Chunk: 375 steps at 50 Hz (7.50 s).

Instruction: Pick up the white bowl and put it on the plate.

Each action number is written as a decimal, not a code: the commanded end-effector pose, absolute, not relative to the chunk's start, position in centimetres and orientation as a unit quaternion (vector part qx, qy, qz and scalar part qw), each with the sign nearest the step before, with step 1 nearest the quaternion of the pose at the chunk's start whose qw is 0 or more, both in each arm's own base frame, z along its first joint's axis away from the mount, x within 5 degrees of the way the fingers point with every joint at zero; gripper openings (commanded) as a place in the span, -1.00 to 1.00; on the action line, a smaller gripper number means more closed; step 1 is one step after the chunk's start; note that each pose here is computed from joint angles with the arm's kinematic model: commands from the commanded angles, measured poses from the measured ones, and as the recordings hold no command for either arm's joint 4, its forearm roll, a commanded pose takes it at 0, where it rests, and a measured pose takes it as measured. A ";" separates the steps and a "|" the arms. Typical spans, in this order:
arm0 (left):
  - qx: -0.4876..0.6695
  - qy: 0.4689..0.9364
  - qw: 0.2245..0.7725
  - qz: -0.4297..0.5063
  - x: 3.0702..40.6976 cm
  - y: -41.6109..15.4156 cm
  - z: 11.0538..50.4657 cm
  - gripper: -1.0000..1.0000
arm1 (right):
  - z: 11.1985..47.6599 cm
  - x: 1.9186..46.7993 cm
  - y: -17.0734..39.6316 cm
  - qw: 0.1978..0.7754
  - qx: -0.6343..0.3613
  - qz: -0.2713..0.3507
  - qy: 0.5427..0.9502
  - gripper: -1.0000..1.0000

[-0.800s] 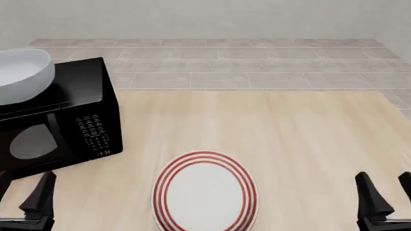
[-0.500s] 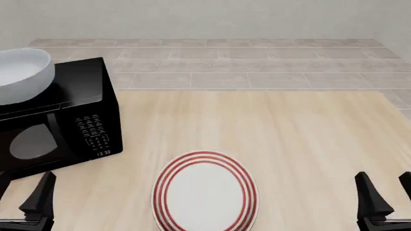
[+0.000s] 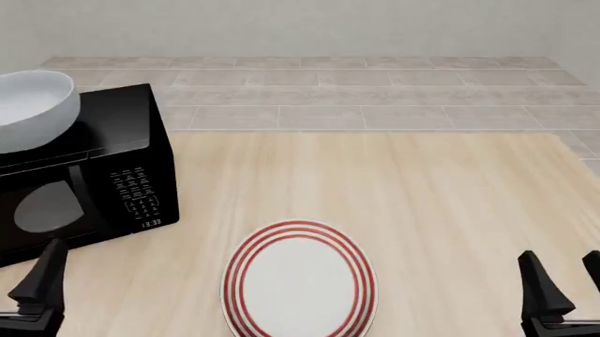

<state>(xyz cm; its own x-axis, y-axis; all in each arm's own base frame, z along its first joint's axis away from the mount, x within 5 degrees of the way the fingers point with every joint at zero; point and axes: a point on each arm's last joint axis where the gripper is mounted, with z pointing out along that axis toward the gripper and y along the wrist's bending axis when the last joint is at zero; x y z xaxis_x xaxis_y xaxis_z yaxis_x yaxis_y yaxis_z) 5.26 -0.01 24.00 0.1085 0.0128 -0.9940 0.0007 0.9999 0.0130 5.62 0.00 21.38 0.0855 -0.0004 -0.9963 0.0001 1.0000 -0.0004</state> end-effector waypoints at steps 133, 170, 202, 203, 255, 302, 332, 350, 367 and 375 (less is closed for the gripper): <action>0.328 0.700 0.556 0.305 19.3 1.2 35.8 1.00 | 21.4 5.6 0.0 0.737 0.000 0.000 0.676 1.00; 0.313 0.720 0.529 0.323 21.7 3.0 34.3 1.00 | 21.4 5.6 0.0 0.737 0.000 0.000 0.676 1.00; 0.308 0.722 0.517 0.341 23.8 4.4 33.0 1.00 | 21.4 5.6 0.0 0.737 0.000 0.000 0.676 1.00; 0.308 0.723 0.516 0.341 23.9 4.3 33.0 1.00 | 21.4 5.6 0.0 0.737 0.000 0.000 0.676 1.00; 0.290 0.745 0.493 0.344 27.1 6.6 30.4 1.00 | 21.4 5.6 0.0 0.737 0.000 0.000 0.676 1.00; 0.275 0.761 0.473 0.348 28.9 8.6 27.7 1.00 | 21.4 5.6 0.0 0.737 0.000 0.000 0.676 1.00; 0.287 0.743 0.492 0.351 26.8 6.9 30.4 -1.00 | 21.4 5.6 0.0 0.737 0.000 0.000 0.676 1.00; 0.291 0.727 0.515 0.349 23.3 5.1 33.8 -1.00 | 21.4 5.6 0.0 0.737 0.000 0.000 0.676 1.00; 0.301 0.713 0.547 0.320 20.0 2.6 36.3 -1.00 | 21.4 5.6 0.0 0.737 0.000 0.000 0.676 1.00; 0.310 0.710 0.557 0.299 18.5 1.5 36.9 -1.00 | 21.4 5.6 0.0 0.737 0.000 0.000 0.676 1.00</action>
<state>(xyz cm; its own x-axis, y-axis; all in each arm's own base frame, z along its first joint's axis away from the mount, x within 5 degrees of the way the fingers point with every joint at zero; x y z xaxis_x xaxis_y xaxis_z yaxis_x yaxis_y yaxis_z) 20.32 2.68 35.71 -0.2370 0.7448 -0.6238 0.0864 0.6557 0.7501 5.62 0.00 21.38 0.0856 -0.0005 -0.9963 0.0000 1.0000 -0.0005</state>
